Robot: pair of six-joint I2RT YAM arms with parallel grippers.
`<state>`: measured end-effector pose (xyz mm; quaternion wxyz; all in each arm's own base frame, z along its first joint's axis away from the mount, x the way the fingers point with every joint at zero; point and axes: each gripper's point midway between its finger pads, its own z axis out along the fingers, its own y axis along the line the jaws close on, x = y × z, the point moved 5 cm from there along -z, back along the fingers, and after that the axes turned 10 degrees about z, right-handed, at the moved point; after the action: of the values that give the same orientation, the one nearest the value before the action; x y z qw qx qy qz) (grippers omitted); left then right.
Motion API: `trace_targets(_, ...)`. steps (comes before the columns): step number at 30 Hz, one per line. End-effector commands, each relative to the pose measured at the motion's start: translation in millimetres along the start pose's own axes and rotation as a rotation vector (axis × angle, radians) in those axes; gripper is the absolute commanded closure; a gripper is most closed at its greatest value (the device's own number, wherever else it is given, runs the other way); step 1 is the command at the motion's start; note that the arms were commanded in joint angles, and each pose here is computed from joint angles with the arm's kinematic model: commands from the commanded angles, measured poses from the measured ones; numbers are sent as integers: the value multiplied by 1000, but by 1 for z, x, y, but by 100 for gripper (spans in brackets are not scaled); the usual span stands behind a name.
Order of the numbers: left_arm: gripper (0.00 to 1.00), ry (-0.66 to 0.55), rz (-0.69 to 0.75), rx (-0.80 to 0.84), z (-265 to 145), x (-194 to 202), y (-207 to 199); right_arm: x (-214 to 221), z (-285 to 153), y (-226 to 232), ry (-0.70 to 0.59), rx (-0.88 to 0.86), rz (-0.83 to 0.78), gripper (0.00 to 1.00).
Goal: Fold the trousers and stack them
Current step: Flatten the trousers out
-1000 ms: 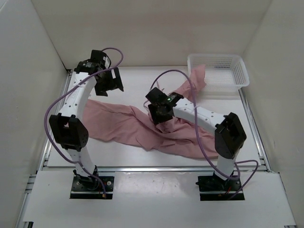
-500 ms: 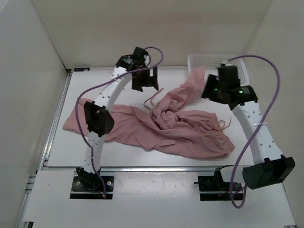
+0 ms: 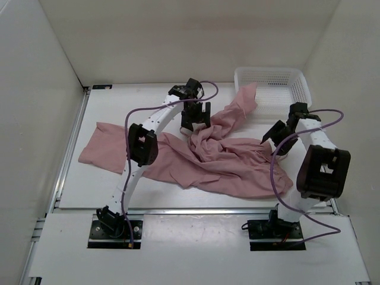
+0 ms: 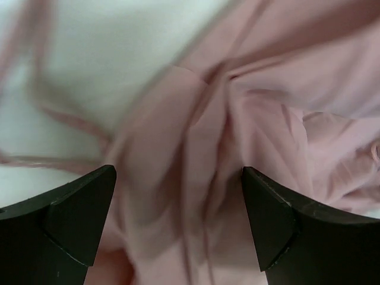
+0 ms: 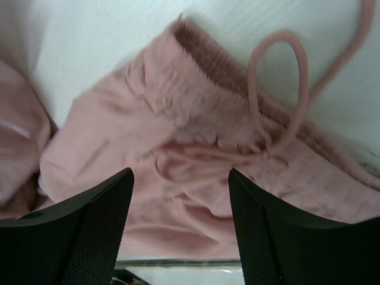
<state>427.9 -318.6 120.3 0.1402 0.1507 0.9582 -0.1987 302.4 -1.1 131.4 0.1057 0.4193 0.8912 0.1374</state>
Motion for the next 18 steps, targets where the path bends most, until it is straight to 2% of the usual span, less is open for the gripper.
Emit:
trace_targets(1, 3, -36, 77, 131, -11, 0, -43, -21, 8, 25, -33, -76, 84, 30)
trace_targets(2, 11, -20, 73, 138, -9, 3, -42, -27, 12, 28, -49, -79, 98, 30)
trace_targets(3, 37, -27, 77, 149, -9, 2, -44, -28, 25, 27, -28, -58, 135, 30)
trace_targets(4, 59, -27, 77, 149, -9, 2, -44, -32, 28, 30, -34, -64, 147, 31)
trace_targets(5, 77, -37, 80, 153, -14, 0, -45, -36, 38, 32, -33, -65, 163, 31)
trace_targets(6, 89, -47, 83, 156, -19, -1, -47, -38, 43, 34, -36, -69, 187, 31)
trace_targets(11, 89, -70, 107, 153, -42, -1, -51, -56, 69, 45, -48, -53, 213, 34)
trace_targets(13, 89, -101, 126, 161, -62, -3, -57, -59, 73, 41, -56, -3, 220, 57)
trace_targets(14, 89, -117, 121, 161, -70, -7, -54, -59, 73, 38, -61, 13, 213, 73)
trace_targets(15, 89, -151, 132, 170, -89, -10, -60, -58, 69, 35, -71, 32, 215, 96)
trace_targets(16, 89, -173, 123, 168, -99, -15, -55, -63, 64, 34, -114, 45, 212, 100)
trace_targets(18, 89, -280, 122, 189, -140, -33, -50, -61, 42, 32, -172, 30, 206, 100)
